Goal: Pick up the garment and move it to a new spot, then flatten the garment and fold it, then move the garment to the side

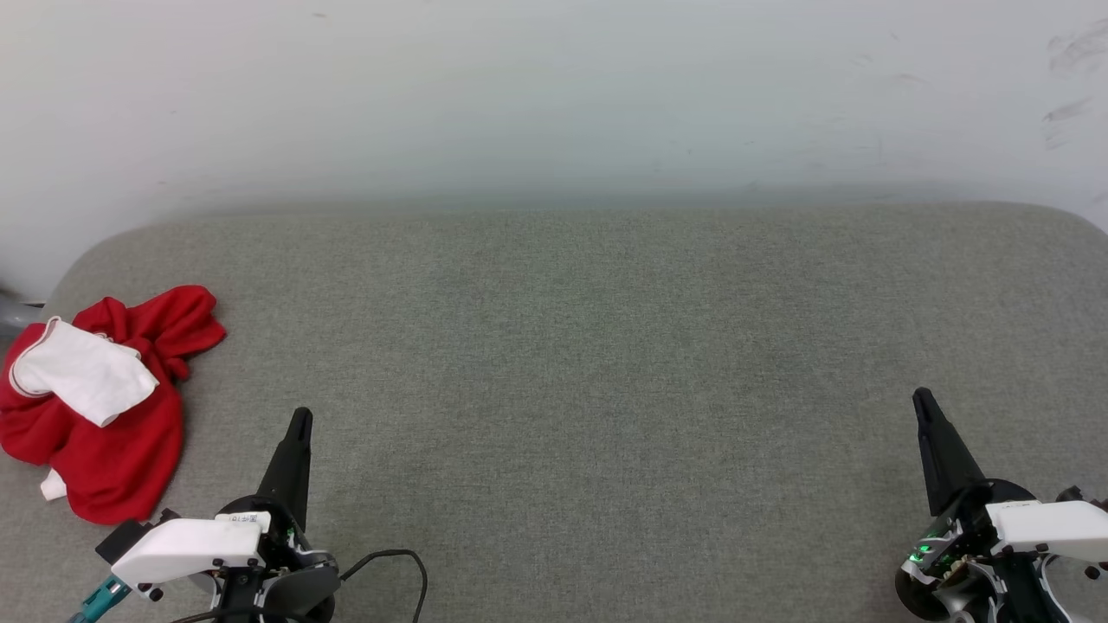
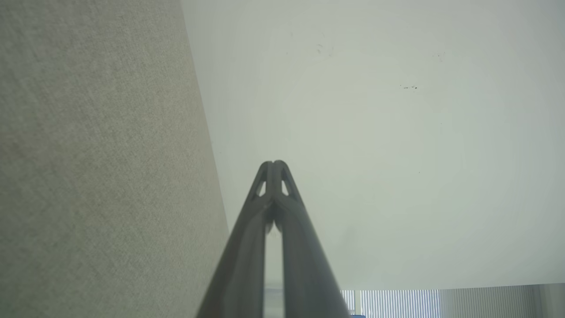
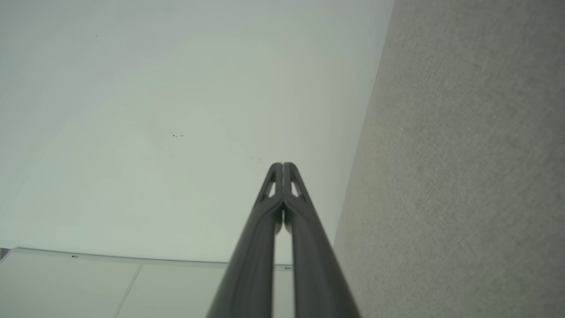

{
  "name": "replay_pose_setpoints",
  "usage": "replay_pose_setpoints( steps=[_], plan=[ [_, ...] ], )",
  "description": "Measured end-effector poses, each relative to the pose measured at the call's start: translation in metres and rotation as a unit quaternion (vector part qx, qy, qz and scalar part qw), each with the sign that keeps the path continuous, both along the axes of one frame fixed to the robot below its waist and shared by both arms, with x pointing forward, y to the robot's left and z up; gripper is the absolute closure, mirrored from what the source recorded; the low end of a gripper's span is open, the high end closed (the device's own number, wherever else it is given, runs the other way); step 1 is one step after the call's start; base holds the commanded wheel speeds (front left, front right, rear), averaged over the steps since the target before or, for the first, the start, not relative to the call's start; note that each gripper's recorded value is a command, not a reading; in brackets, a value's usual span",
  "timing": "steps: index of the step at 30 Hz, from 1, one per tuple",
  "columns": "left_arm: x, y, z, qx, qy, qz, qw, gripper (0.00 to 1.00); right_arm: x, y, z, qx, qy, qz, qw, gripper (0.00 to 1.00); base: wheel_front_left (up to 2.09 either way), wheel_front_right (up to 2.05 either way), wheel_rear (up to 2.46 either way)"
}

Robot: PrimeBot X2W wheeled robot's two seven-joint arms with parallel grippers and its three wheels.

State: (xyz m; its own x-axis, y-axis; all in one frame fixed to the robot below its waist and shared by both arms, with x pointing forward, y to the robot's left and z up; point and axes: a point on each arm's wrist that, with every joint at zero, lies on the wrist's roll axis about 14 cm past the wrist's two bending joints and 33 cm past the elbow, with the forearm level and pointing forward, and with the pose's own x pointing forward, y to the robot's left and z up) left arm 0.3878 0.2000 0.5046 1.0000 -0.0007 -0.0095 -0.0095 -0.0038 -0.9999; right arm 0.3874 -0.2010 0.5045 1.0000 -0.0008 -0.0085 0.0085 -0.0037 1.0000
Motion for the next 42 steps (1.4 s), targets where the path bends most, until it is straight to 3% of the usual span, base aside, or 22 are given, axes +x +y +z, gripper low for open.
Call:
replay_pose_setpoints(
  steps=[34, 35, 42],
  plan=[
    [0.000, 0.000, 0.000, 0.000, 0.000, 0.000, 1.000, 1.00, 0.000, 0.000, 0.000, 0.000, 0.000, 0.000, 1.000, 1.00, 0.00, 0.00, 0.00],
    [0.000, 0.000, 0.000, 0.000, 0.000, 0.000, 1.000, 0.00, 0.000, 0.000, 0.000, 0.000, 0.000, 0.000, 1.000, 0.00, 0.00, 0.00, 0.00],
    [-0.014, -0.001, -0.031, -0.005, 0.047, 0.003, 0.999, 0.00, -0.014, -0.001, -0.030, 0.002, 0.046, -0.005, 0.999, 0.00, 0.00, 0.00, 0.00]
  ],
)
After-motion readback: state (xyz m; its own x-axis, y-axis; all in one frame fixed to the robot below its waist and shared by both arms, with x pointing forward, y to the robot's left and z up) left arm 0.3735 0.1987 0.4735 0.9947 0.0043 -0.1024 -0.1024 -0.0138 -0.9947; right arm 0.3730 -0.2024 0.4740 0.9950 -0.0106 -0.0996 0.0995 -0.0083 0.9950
